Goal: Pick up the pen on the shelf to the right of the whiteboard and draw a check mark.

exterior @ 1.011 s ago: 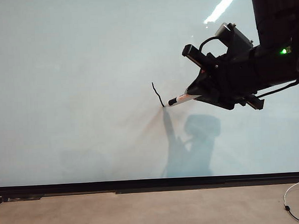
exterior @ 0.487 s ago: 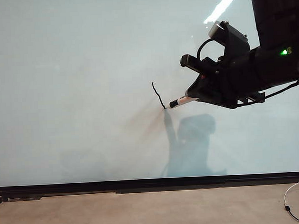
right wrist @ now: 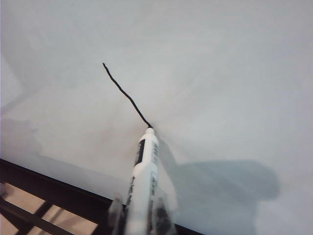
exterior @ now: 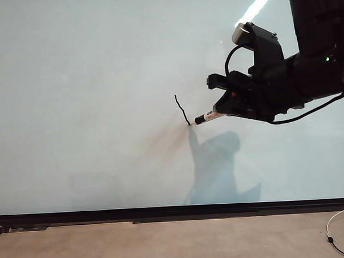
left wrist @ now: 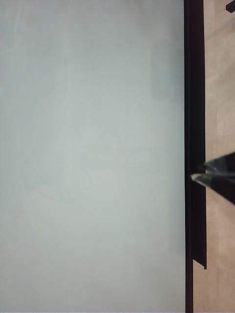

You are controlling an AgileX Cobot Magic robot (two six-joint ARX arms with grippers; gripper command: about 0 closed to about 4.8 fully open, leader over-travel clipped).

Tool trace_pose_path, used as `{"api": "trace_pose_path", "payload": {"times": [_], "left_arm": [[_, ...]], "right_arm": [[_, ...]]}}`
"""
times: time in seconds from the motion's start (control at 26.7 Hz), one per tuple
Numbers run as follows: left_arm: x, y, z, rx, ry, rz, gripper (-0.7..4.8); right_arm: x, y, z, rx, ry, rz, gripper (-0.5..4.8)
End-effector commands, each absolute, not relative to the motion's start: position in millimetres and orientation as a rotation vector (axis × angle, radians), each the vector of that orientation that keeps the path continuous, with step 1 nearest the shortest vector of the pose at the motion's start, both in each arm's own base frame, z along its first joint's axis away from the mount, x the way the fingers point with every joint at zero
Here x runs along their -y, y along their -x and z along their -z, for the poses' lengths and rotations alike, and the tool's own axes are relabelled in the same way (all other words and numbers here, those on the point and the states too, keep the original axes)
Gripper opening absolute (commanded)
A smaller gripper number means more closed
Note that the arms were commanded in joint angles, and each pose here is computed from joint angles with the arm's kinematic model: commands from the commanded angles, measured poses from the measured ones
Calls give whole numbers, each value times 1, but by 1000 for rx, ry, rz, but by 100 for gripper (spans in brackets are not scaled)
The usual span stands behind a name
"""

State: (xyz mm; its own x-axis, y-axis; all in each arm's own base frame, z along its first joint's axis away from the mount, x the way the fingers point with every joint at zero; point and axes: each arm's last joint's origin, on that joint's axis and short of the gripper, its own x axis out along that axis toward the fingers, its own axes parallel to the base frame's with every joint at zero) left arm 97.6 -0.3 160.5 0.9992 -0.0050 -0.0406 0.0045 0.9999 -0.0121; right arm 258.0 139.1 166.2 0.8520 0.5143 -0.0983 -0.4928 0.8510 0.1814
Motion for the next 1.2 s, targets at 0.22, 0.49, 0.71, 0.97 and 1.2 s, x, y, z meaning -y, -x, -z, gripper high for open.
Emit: {"api": "trace_pose_path", "payload": {"times": [0.22, 0.49, 0.71, 0.97, 1.2], "left_arm": [[0, -97, -163, -25, 8, 5, -5], [0, -97, -163, -26, 8, 5, -5], [0, -97, -163, -26, 8, 5, -4], [0, -97, -163, -25, 8, 5, -5], [0, -97, -163, -25, 8, 5, -5]], "right_arm": [[-139, -259, -170, -90, -28, -526, -6], [-136, -257, -178, -76, 5, -486, -6], [-134, -256, -183, -59, 16, -479, -6], [-132, -254, -188, -60, 28, -456, -6], [-129, -251, -195, -45, 45, -449, -6]]}}
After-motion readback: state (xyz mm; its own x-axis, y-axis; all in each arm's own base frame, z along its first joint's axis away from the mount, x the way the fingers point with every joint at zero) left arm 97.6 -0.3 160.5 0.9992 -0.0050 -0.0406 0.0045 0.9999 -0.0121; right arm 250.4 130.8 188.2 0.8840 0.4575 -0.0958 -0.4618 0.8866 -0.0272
